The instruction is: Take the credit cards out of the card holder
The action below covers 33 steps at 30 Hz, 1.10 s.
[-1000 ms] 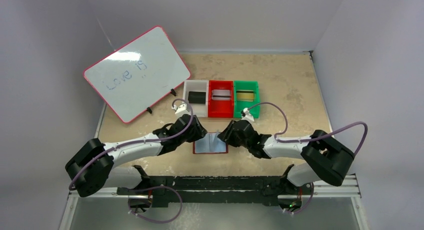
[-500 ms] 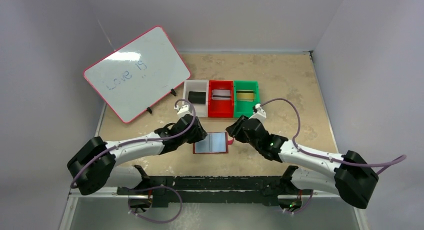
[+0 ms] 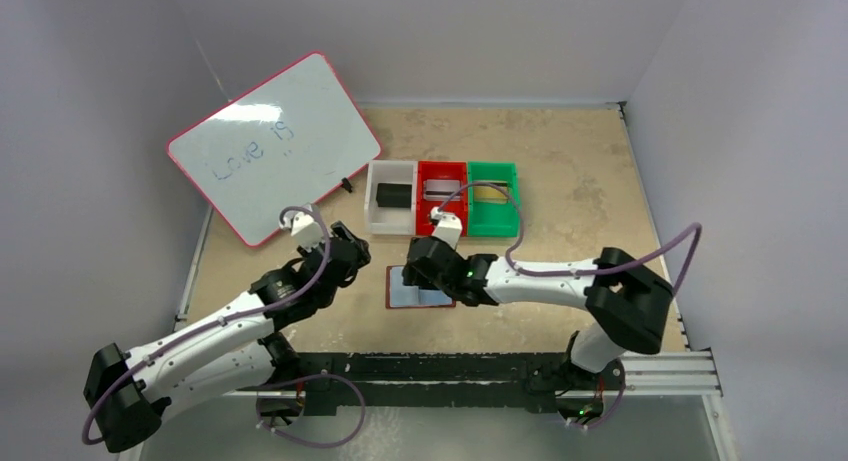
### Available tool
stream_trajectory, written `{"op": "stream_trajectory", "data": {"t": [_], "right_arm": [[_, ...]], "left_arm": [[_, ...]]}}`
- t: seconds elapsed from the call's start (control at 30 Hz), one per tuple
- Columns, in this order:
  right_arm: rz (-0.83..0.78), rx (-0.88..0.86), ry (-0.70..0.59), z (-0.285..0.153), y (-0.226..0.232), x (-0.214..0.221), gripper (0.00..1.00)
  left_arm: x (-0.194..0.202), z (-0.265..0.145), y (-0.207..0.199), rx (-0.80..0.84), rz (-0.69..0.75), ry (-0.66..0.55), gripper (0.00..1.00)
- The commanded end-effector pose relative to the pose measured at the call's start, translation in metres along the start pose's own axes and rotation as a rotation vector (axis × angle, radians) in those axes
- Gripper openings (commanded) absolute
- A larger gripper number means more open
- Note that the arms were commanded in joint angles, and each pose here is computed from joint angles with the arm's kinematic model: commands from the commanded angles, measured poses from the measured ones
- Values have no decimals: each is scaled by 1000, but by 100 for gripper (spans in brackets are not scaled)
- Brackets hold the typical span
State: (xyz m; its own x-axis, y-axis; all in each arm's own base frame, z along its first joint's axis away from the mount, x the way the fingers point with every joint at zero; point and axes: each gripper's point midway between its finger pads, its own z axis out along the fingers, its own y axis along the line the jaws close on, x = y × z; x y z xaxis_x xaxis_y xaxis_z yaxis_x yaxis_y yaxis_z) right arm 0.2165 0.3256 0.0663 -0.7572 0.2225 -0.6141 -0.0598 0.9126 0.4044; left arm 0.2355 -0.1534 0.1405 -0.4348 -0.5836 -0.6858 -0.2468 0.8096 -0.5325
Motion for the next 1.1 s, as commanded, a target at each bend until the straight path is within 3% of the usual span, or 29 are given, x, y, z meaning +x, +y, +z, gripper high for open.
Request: {"op": "stream_trajectory", "data": {"t": [0.0, 0.1, 0.2, 0.5, 0.8, 1.07], "right_arm": [[-82, 86, -24, 7, 2, -2, 61], [-109, 131, -26, 13, 5, -1, 69], [-138, 168, -20, 18, 5, 4, 71], [-213, 271, 15, 35, 0, 23, 68], [-204, 334, 44, 37, -18, 36, 48], [-156, 264, 60, 39, -20, 40, 22]], "left_arm": [[-17, -7, 33, -110, -10, -92, 57], [-23, -13, 38, -111, -18, -109, 58], [-25, -16, 43, -111, -21, -116, 59], [-25, -21, 51, -117, -19, -115, 59], [-19, -18, 47, -98, -14, -92, 58], [-4, -8, 33, -72, 20, -32, 58]]}}
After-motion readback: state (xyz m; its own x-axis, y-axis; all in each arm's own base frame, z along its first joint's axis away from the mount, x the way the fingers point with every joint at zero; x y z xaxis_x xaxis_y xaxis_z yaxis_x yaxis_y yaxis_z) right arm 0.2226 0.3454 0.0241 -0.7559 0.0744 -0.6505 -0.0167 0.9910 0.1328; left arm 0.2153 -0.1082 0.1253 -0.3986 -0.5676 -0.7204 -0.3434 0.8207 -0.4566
